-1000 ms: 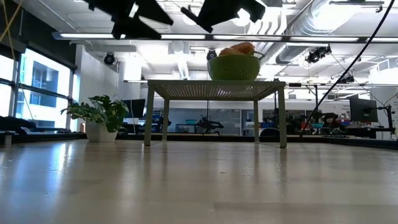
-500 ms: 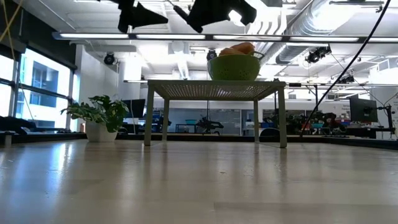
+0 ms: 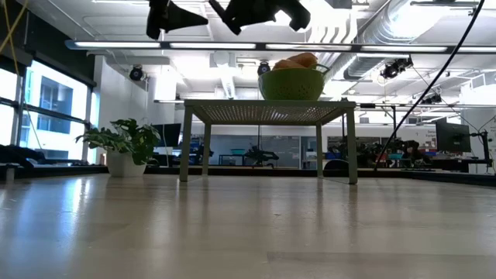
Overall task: Pick & Place Fruit
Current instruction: Put the knife on the shelf
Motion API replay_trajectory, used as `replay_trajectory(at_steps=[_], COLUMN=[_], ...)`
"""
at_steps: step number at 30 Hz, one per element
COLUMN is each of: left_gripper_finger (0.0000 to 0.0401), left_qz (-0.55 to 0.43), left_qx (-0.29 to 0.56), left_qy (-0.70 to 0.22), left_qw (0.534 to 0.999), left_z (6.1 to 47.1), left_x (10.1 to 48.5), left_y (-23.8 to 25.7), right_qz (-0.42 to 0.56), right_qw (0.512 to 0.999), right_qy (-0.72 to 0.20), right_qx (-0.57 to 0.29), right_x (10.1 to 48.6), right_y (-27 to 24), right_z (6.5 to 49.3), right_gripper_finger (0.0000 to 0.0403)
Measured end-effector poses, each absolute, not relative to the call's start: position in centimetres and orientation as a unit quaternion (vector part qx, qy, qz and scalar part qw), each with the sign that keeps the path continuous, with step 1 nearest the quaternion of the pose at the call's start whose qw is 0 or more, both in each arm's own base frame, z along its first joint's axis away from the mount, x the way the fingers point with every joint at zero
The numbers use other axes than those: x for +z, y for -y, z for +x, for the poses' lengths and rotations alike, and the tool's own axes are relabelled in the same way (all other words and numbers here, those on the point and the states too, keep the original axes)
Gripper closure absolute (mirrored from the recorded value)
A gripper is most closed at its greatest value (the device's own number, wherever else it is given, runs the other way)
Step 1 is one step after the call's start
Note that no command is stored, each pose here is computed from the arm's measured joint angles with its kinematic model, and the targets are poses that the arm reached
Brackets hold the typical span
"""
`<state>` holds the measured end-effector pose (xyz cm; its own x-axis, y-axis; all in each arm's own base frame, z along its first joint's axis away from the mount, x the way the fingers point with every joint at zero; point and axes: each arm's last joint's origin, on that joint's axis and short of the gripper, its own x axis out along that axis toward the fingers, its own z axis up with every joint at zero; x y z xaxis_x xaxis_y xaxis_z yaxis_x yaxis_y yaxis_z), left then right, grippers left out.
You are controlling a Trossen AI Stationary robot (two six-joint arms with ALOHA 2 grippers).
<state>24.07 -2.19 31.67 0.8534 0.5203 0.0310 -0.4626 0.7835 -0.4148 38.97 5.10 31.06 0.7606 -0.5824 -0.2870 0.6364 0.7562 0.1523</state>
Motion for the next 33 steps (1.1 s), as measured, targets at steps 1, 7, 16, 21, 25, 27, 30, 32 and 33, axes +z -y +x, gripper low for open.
replay_trajectory(at_steps=[1,7,16,21,25,27,30,32,33], left_gripper_finger=[0.0089,0.0093,0.0186,0.0252,0.0305,0.0329,0.0355,0.0356,0.0356], left_qz=[-0.203,-0.204,-0.2,-0.19,-0.18,-0.183,-0.184,-0.183,-0.183], left_qx=[0.26,0.268,0.262,0.263,0.263,0.258,0.254,0.252,0.25], left_qy=[0.078,0.09,0.087,0.085,0.081,0.083,0.084,0.082,0.081], left_qw=[0.941,0.937,0.94,0.942,0.944,0.945,0.946,0.947,0.947], left_z=[24.06,24.01,24.04,24.04,24.04,24.05,24.06,24.07,24.08], left_x=[31.78,32.02,32.02,32.01,32.01,32.06,32.11,32.1,32.09], left_y=[2.19,2.13,2.17,2.17,2.18,2.2,2.23,2.25,2.26], right_qz=[0.122,0.116,0.113,0.114,0.113,0.112,0.109,0.109,0.11], right_qw=[0.931,0.934,0.941,0.942,0.942,0.943,0.943,0.943,0.943], right_qy=[-0.112,-0.107,-0.108,-0.11,-0.11,-0.111,-0.113,-0.113,-0.113], right_qx=[-0.324,-0.319,-0.3,-0.295,-0.296,-0.294,-0.293,-0.293,-0.293], right_x=[31.0,31.15,31.28,31.27,31.26,31.26,31.24,31.24,31.24], right_y=[-5.13,-5.17,-5.2,-5.23,-5.21,-5.2,-5.18,-5.18,-5.19], right_z=[39.03,39.15,39.28,39.29,39.29,39.3,39.3,39.3,39.3], right_gripper_finger=[0.034,0.034,0.034,0.034,0.034,0.034,0.034,0.034,0.0339])
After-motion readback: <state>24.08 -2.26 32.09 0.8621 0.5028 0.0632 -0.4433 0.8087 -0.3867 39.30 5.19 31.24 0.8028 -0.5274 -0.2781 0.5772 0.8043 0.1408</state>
